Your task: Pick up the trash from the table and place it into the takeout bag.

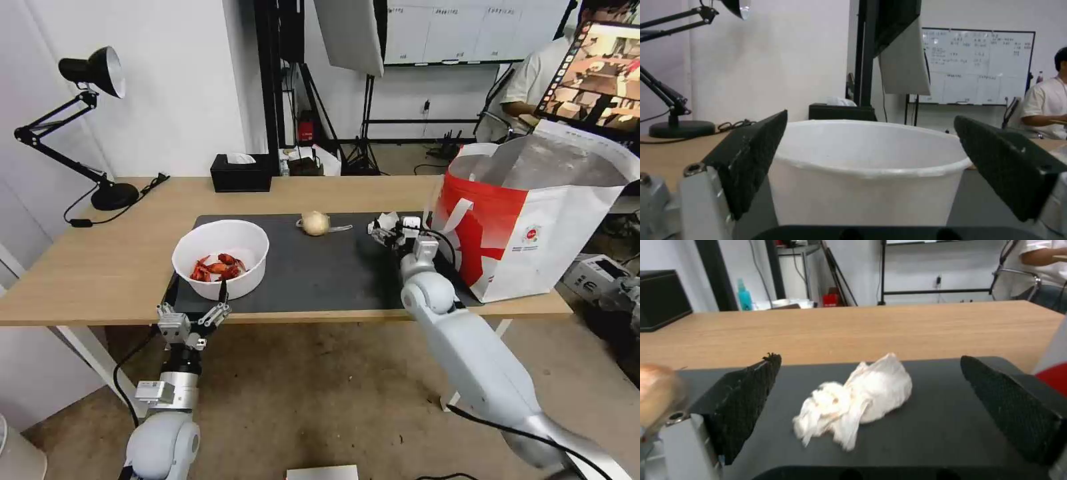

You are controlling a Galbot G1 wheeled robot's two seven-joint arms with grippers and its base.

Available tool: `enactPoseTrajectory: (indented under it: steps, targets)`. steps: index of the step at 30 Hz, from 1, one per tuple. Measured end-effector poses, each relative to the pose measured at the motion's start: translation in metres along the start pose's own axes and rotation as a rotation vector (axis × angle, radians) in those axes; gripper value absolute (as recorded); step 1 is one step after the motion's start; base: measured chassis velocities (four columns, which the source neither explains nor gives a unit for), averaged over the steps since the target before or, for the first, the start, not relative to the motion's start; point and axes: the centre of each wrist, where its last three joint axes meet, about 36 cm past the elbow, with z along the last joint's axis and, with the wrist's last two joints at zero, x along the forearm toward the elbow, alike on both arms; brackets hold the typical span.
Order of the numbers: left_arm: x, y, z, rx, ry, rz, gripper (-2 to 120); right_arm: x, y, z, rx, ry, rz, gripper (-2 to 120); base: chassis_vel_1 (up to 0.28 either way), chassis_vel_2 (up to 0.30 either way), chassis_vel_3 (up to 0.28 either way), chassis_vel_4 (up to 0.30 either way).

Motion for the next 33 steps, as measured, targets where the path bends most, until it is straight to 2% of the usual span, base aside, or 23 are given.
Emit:
enactPoseTrajectory:
  steps: [18,33]
  targets:
    - [-0.007,0.003,0.009,0.0,-0.007,-0.006,100,-0.047,0.011,-0.011,-0.034,0.121,0.047,100,0.0,0.0,0.0,0.0]
    - [-0.01,0.002,0.014,0.004,-0.008,-0.004,100,-0.065,0.015,-0.006,-0.033,0.165,0.025,100,0.0,0.0,0.0,0.0]
